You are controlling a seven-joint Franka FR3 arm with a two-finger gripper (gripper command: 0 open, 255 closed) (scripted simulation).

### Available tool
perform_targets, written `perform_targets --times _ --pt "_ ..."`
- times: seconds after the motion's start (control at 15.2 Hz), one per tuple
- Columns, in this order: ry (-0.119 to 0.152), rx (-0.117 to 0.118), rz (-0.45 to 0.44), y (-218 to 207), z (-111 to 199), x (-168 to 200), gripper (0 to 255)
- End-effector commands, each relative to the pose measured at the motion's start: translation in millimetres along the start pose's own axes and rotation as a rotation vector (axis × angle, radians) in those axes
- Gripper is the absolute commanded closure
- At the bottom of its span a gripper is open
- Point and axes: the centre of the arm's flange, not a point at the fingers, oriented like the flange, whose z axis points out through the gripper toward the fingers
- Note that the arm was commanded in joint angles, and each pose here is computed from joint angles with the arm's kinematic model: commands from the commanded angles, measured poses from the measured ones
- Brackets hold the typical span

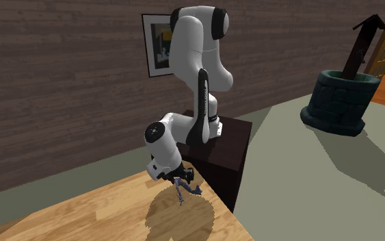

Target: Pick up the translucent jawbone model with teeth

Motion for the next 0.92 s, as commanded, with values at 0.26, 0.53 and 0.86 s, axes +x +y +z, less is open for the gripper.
perform_targets --times 0.26,0.53,0.86 --pt "0.0 0.0 0.0 -4 -24 -8 255" --pt "0.0 0.0 0.0 -8 -44 -14 255" --pt "0.0 0.0 0.0 -12 -69 -22 255"
